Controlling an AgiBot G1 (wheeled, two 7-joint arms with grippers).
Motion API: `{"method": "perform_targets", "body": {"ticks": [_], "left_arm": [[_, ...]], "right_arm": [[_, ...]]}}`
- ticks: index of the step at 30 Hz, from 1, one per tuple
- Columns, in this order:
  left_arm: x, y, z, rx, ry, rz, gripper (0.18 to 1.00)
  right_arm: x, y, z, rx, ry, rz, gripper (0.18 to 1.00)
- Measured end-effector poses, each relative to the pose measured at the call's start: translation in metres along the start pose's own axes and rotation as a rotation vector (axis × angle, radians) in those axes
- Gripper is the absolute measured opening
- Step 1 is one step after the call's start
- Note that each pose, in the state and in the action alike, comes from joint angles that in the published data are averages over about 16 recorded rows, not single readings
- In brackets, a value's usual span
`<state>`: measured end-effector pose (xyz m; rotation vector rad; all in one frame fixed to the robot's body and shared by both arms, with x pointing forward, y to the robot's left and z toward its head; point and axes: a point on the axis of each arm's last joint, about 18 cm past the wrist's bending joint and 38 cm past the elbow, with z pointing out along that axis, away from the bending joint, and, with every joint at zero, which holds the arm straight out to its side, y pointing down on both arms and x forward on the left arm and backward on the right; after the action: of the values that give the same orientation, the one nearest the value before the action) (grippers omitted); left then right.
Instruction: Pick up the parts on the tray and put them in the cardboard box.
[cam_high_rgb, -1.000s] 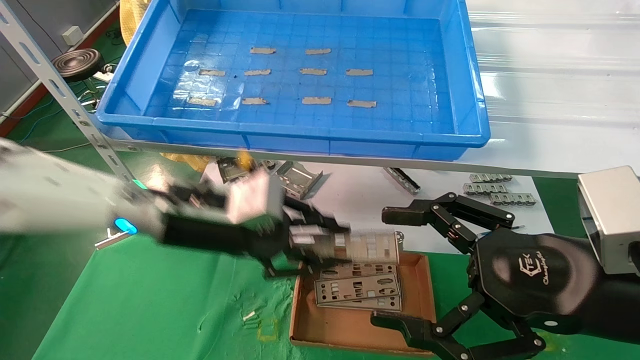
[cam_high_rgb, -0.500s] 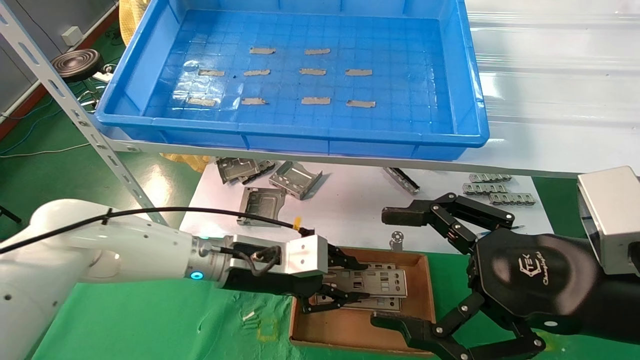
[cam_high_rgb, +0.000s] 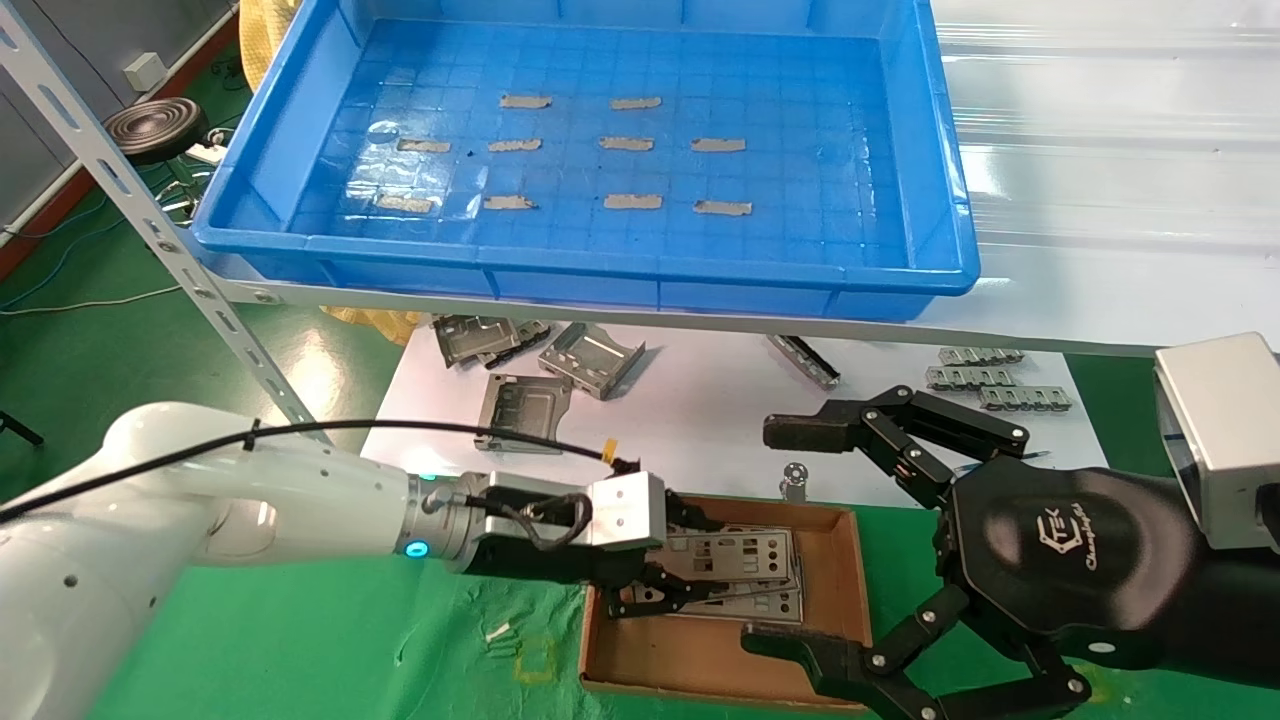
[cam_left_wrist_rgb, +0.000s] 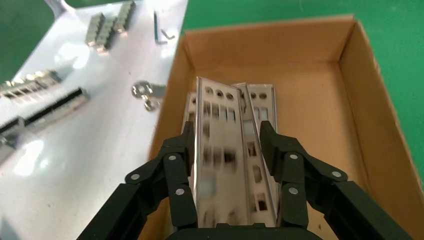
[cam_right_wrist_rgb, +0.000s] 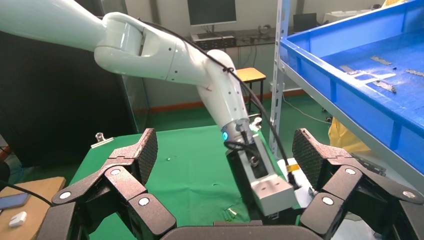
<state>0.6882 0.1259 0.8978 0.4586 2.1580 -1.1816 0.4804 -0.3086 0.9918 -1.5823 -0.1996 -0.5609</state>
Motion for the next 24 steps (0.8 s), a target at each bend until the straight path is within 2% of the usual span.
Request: {"method": "perform_targets", "body": {"ticks": [9, 24], "left_arm": [[-0.007, -0.015, -0.011, 0.048, 0.009, -0.049, 0.604], [-0.015, -0.028, -0.057, 0.235, -0.028, -0.262, 0.882]], "right_arm": [[0.0, 0.0, 0.0, 0.0, 0.0, 0.0, 1.0], [0.0, 0.0, 0.0, 0.0, 0.0, 0.0, 1.0]]}}
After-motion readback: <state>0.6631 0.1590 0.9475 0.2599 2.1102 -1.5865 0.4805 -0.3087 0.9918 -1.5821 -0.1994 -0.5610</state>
